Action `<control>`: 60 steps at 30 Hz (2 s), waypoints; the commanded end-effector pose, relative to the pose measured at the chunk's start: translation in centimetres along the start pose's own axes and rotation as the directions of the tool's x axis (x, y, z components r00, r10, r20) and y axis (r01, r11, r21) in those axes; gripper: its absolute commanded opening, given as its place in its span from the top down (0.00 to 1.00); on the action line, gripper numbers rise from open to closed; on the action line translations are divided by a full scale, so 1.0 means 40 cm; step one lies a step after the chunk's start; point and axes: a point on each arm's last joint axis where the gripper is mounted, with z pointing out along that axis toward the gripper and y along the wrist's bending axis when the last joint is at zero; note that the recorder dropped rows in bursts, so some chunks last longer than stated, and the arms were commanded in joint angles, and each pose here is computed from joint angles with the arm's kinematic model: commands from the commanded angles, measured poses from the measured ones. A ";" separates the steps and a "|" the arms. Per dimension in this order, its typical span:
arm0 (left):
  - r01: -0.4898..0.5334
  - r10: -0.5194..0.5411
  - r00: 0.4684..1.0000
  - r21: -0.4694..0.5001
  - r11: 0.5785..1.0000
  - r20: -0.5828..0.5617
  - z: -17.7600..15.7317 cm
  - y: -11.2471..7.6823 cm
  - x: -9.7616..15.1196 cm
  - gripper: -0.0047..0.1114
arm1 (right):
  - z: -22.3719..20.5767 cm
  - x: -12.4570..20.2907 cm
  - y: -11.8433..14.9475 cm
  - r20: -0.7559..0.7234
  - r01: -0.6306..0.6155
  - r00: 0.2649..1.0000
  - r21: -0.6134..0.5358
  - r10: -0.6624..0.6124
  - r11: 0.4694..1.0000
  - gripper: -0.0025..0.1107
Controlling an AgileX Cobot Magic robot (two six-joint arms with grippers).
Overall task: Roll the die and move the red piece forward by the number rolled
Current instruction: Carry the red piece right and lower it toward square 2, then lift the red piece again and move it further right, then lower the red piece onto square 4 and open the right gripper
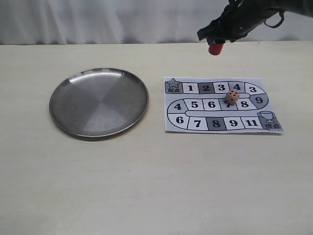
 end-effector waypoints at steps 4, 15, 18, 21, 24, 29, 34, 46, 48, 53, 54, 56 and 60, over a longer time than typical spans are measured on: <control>0.001 -0.001 1.000 0.003 1.000 0.008 0.000 -0.001 -0.001 0.96 | 0.112 0.082 -0.051 -0.140 -0.067 0.988 0.043 0.073 0.997 0.94; 0.001 -0.001 1.000 0.003 1.000 0.008 0.000 -0.001 -0.001 0.96 | 0.239 0.187 -0.047 -0.305 -0.043 0.951 0.034 0.052 0.998 0.94; 0.001 -0.001 1.000 0.003 1.000 0.008 0.000 -0.001 -0.001 0.96 | 0.238 0.188 -0.047 -0.312 -0.044 0.949 0.033 0.052 0.998 0.94; 0.001 -0.001 1.000 0.003 1.000 0.008 0.000 -0.001 -0.001 0.96 | 0.238 0.189 -0.047 -0.315 -0.044 0.948 0.033 0.052 0.998 0.94; 0.001 -0.001 1.000 0.003 1.000 0.008 0.000 -0.001 -0.001 0.96 | 0.236 0.187 -0.047 -0.312 -0.046 0.949 0.034 0.054 0.998 0.94; 0.001 -0.001 1.000 0.003 1.000 0.008 0.000 -0.001 -0.001 0.96 | 0.192 0.151 -0.049 -0.267 -0.049 0.962 0.042 0.059 0.998 0.94; 0.001 -0.001 1.000 0.003 1.000 0.008 0.000 -0.001 -0.001 0.96 | 0.089 0.080 -0.058 -0.170 -0.034 0.984 0.077 0.046 0.996 0.94; 0.001 -0.001 1.000 0.003 1.000 0.008 0.000 -0.001 -0.001 0.96 | 0.025 0.085 -0.143 -0.148 -0.149 0.973 0.185 0.178 0.971 0.94; 0.001 -0.001 1.000 0.003 1.000 0.008 0.000 -0.001 -0.001 0.96 | 0.061 0.121 -0.160 -0.173 -0.159 0.966 0.191 0.193 0.969 0.94; 0.001 -0.001 1.000 0.003 1.000 0.008 0.000 -0.001 -0.001 0.96 | 0.151 0.195 -0.169 -0.194 -0.179 0.957 0.184 0.214 0.967 0.94; 0.001 -0.001 1.000 0.003 1.000 0.008 0.000 -0.001 -0.001 0.96 | 0.167 0.207 -0.166 -0.198 -0.189 0.954 0.178 0.224 0.966 0.94; 0.001 -0.001 1.000 0.003 1.000 0.008 0.000 -0.001 -0.001 0.96 | 0.192 0.223 -0.154 -0.216 -0.201 0.948 0.163 0.234 0.966 0.94; 0.001 -0.001 1.000 0.003 1.000 0.008 0.000 -0.001 -0.001 0.96 | 0.207 0.223 -0.138 -0.208 -0.187 0.954 0.150 0.216 0.971 0.94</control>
